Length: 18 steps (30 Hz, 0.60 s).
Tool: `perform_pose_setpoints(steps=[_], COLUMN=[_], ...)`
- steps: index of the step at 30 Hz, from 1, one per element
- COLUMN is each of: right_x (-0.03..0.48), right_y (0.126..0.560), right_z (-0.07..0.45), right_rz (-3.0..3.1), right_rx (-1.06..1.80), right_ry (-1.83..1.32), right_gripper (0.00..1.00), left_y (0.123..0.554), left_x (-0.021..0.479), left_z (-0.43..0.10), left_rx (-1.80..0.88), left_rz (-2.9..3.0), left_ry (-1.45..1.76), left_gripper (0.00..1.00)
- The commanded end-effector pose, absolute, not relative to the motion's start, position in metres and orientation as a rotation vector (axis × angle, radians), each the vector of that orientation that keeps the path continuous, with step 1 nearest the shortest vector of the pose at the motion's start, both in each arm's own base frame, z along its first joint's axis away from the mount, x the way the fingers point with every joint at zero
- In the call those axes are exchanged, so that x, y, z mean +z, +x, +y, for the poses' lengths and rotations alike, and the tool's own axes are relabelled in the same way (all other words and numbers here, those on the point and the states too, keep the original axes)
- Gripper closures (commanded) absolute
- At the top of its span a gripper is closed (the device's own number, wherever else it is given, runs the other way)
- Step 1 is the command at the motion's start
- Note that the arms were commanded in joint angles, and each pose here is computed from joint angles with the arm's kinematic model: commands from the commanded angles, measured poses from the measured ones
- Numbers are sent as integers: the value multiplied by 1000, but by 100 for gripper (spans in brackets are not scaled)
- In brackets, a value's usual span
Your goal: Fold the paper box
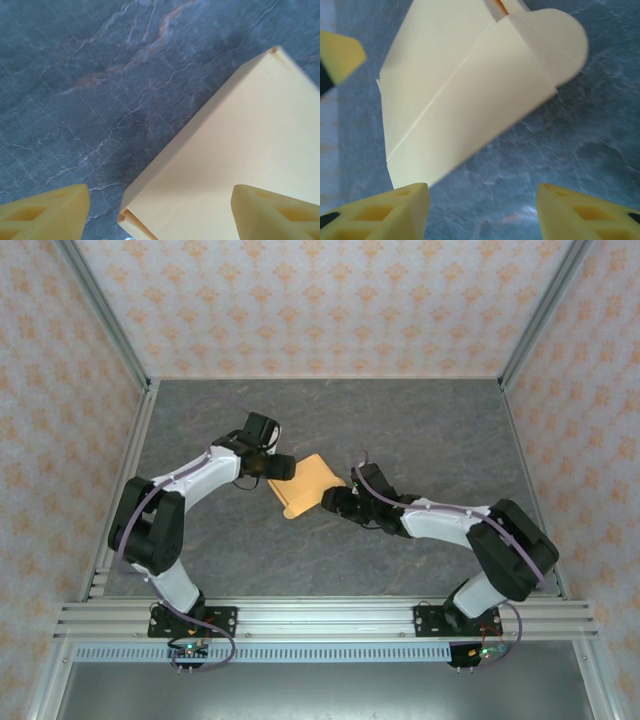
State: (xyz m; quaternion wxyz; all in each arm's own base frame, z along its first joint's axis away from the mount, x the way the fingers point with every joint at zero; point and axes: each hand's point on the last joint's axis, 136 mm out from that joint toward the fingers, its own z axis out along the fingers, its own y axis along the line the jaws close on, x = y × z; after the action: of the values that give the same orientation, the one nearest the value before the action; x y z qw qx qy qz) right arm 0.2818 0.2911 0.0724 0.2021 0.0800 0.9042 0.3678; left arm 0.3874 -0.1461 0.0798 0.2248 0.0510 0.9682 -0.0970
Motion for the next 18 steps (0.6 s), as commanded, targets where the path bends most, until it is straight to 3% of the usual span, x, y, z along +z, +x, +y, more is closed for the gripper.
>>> perform_pose_setpoints(steps=[1,4,11,18], right_x=[86,79,68,57], right_y=[298,303,317,330], right_z=[313,318,313,305], right_rz=[2405,2405,2405,2429], right_rx=[1198,1201,1209,1248], right_ry=[309,311,314,312], right_gripper=[44,47,70,77], left_y=[385,388,389,375], left_x=[72,61,46,45], left_z=[-158,-162,-168,-178], left_rx=[-362,-394,-504,-643], left_rz=[2722,2742,2760,2753], left_ry=[234,232,194,115], left_gripper=[25,25,31,35])
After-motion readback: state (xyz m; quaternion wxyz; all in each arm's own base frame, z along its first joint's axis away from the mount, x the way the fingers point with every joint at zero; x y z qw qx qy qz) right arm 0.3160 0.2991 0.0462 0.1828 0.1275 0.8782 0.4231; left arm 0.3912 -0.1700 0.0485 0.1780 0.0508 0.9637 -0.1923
